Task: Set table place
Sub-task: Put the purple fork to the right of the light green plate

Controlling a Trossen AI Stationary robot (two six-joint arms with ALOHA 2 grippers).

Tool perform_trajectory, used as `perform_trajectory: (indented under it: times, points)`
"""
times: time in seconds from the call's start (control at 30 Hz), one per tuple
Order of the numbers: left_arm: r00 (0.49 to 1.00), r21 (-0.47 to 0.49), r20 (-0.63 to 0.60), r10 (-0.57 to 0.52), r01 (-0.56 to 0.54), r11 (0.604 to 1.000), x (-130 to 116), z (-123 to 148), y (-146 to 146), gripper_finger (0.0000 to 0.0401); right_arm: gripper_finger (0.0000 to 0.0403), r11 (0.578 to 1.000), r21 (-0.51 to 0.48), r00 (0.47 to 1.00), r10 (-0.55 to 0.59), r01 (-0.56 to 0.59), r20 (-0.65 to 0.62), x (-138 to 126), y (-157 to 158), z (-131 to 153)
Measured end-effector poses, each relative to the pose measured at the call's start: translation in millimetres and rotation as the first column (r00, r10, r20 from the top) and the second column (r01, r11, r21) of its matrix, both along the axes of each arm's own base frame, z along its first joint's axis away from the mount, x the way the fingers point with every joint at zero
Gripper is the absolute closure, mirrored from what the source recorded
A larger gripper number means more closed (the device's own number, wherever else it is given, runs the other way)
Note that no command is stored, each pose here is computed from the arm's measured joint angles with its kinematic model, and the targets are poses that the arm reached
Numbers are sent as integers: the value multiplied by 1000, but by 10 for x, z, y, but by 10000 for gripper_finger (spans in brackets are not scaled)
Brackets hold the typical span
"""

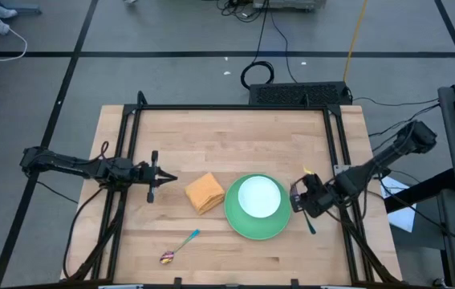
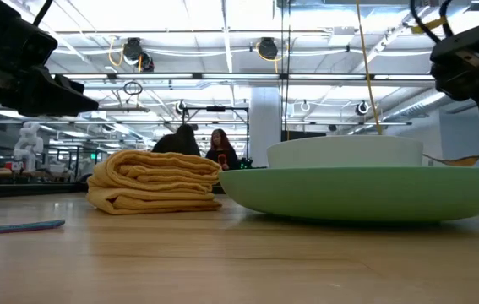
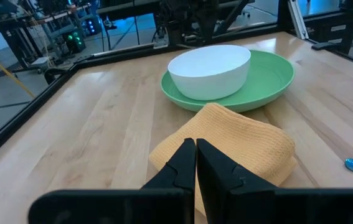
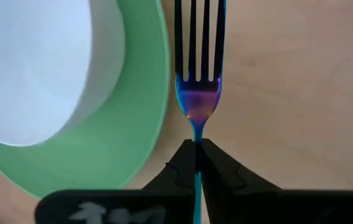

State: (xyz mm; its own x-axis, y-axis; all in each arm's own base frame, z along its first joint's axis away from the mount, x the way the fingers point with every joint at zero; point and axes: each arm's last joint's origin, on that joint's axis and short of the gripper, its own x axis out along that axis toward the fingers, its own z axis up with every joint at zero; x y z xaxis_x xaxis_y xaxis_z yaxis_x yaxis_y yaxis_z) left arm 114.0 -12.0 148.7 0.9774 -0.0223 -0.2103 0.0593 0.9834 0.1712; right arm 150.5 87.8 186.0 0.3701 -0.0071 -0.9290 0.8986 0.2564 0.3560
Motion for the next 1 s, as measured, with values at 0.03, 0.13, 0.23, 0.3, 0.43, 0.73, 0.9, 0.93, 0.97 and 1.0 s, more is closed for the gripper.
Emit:
perform_trajectory:
  times: [0.03, 0.13, 0.23, 0.3, 0.43, 0.73, 0.9, 0.93, 0.97, 1.0]
  points:
    - [1000, 0, 1, 0, 0, 1000, 0, 1, 0, 382, 403, 1000, -12, 1000, -14, 15, 13, -11, 17, 2]
    - [1000, -3, 16, 0, 0, 1000, 3, 15, -1, 382, 403, 998, -15, 998, -53, 54, 22, -50, 59, 0]
    - [1000, -4, 25, 0, 0, 1000, 5, 23, 0, 382, 403, 995, 1, 995, -97, 97, 4, -91, 98, -15]
    - [1000, -4, 25, 0, 0, 1000, 5, 23, -1, 382, 403, 993, 2, 993, -116, 116, -10, -103, 126, -38]
    - [1000, -9, 24, 1, -1, 1000, 5, 23, -1, 382, 403, 988, 10, 987, -152, 152, -48, -121, 167, -80]
    - [1000, -7, 21, 0, 0, 1000, 4, 20, -1, 382, 403, 986, -14, 982, -168, 168, -85, -62, 188, -173]
    - [1000, -7, 17, 0, 0, 1000, 4, 16, -1, 382, 403, 983, -64, 976, -178, 171, -127, -43, 188, -254]
    - [1000, -7, 18, 0, 0, 1000, 4, 17, -1, 382, 403, 983, -71, 975, -179, 171, -134, -42, 189, -266]
    - [1000, -7, 18, 0, 0, 1000, 4, 17, -1, 382, 403, 982, -79, 974, -180, 170, -140, -42, 189, -277]
    - [1000, -7, 18, 0, 0, 1000, 3, 17, 0, 382, 403, 982, -84, 973, -181, 170, -144, -40, 190, -286]
